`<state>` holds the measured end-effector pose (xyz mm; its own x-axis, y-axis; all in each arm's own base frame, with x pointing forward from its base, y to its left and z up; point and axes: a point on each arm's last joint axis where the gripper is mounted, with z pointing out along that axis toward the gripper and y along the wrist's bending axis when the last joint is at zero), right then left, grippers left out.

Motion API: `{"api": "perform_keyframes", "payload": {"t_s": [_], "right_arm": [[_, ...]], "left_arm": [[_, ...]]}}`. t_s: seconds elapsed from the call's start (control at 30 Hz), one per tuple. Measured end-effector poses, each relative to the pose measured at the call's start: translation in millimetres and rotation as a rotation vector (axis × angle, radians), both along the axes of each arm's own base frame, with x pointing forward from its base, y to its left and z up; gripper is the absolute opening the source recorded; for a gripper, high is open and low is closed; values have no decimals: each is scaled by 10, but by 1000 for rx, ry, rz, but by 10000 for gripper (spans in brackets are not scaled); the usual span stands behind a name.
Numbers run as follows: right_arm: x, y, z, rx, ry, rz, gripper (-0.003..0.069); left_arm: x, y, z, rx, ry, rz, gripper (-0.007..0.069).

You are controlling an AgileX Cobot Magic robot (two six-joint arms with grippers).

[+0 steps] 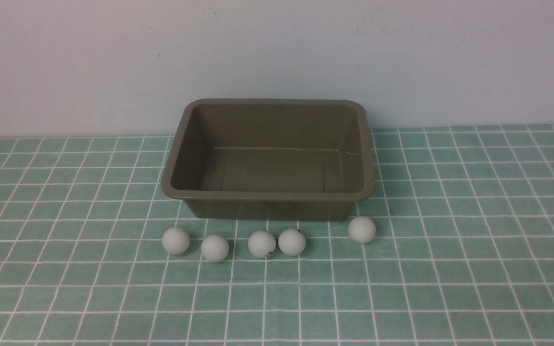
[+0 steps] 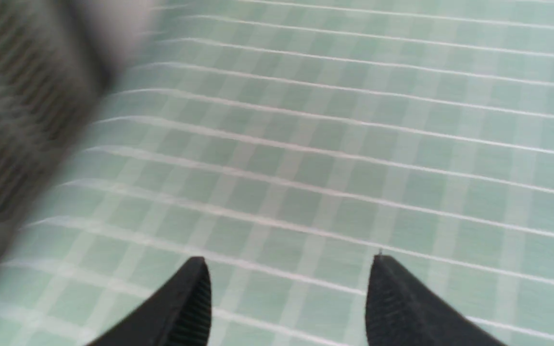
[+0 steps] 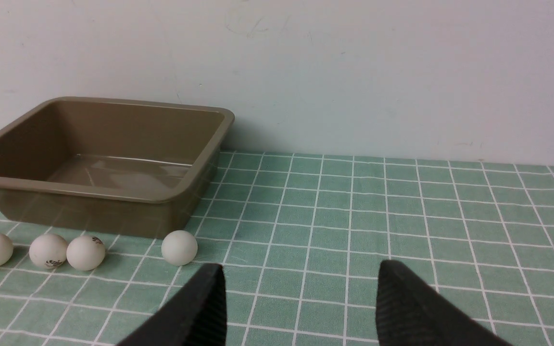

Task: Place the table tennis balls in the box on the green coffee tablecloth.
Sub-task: 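Reach for and grasp a ping pong ball on the table beside the basket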

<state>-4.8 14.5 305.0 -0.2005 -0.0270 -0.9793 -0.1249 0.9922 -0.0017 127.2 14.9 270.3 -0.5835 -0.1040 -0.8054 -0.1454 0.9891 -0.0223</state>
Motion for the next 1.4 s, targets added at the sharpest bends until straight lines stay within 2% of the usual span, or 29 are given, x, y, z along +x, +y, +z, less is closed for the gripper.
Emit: {"api": "perform_keyframes", "payload": {"t_s": [0.33,0.53,0.77,0.87,1.07,1.17,1.4], "right_arm": [[62,23,-119,33,41,21,388],[76,48,-153,60,55,45,388],[79,52,-140,44,37,53,388],[79,55,-136,43,33,57,388],[79,58,-133,45,30,60,388],[80,58,-130,47,26,60,388],[84,54,-114,39,7,57,388]], "left_arm": [[387,-180,-296,-117,177,-235,363],[619,-266,-242,-148,169,-384,363],[866,-308,-100,-83,78,-513,363],[1054,-315,-54,2,18,-607,363],[1263,-280,-123,-3,-46,-560,363],[1341,-278,-235,-3,-24,-575,365],[1463,-312,-566,-85,91,-621,448]]}}
